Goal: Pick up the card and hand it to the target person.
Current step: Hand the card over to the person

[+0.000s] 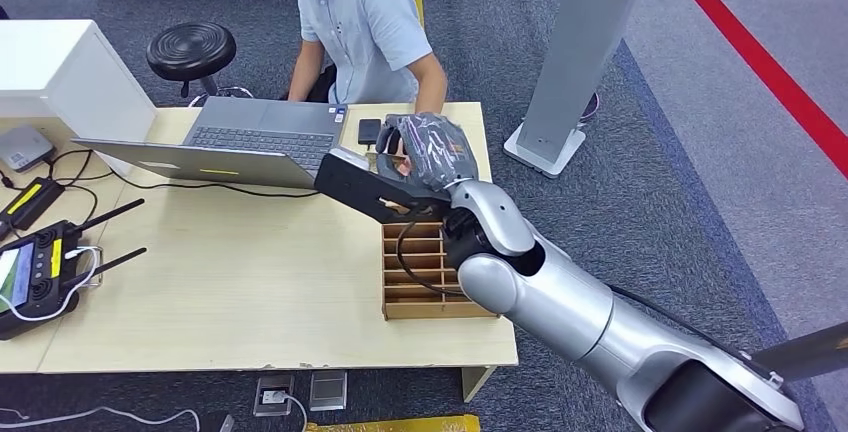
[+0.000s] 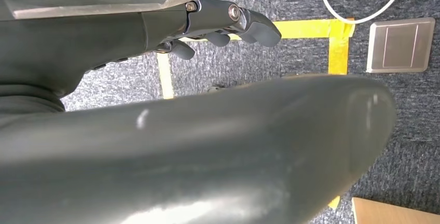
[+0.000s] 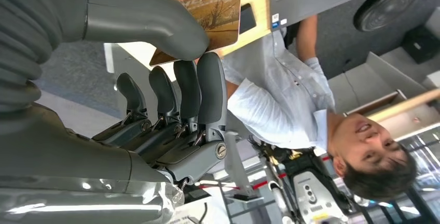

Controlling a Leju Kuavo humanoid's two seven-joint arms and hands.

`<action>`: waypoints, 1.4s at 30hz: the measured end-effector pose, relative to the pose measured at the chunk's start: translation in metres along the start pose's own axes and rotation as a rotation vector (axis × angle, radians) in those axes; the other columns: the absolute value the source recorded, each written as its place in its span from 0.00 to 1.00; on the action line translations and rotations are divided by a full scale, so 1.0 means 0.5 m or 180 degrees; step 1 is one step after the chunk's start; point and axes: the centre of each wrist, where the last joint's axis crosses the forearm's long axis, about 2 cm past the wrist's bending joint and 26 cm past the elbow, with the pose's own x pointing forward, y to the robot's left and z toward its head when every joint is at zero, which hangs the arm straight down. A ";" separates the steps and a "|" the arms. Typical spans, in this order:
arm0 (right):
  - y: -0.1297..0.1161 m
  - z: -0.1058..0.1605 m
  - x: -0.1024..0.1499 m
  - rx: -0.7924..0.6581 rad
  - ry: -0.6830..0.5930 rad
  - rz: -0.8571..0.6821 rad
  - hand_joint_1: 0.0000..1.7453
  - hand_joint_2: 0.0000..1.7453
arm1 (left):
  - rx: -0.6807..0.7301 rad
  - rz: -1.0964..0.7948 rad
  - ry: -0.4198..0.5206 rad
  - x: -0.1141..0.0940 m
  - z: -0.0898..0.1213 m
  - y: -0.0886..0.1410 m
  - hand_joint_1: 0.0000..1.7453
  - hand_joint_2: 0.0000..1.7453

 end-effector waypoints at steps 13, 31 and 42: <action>0.022 -0.002 -0.029 -0.0758 -0.0485 0.0165 0.78 1.00 | -0.0014 -0.0022 -0.0040 0.010 -0.002 -0.001 0.00 0.00; 0.051 -0.001 -0.045 -0.0739 -0.0463 0.0173 0.00 1.00 | -0.0023 -0.0066 -0.0082 0.008 -0.001 -0.002 0.00 0.00; 0.038 0.021 -0.056 -0.1094 -0.0386 -0.0128 0.00 1.00 | 0.0009 -0.0013 -0.0042 -0.005 0.001 0.000 0.00 0.00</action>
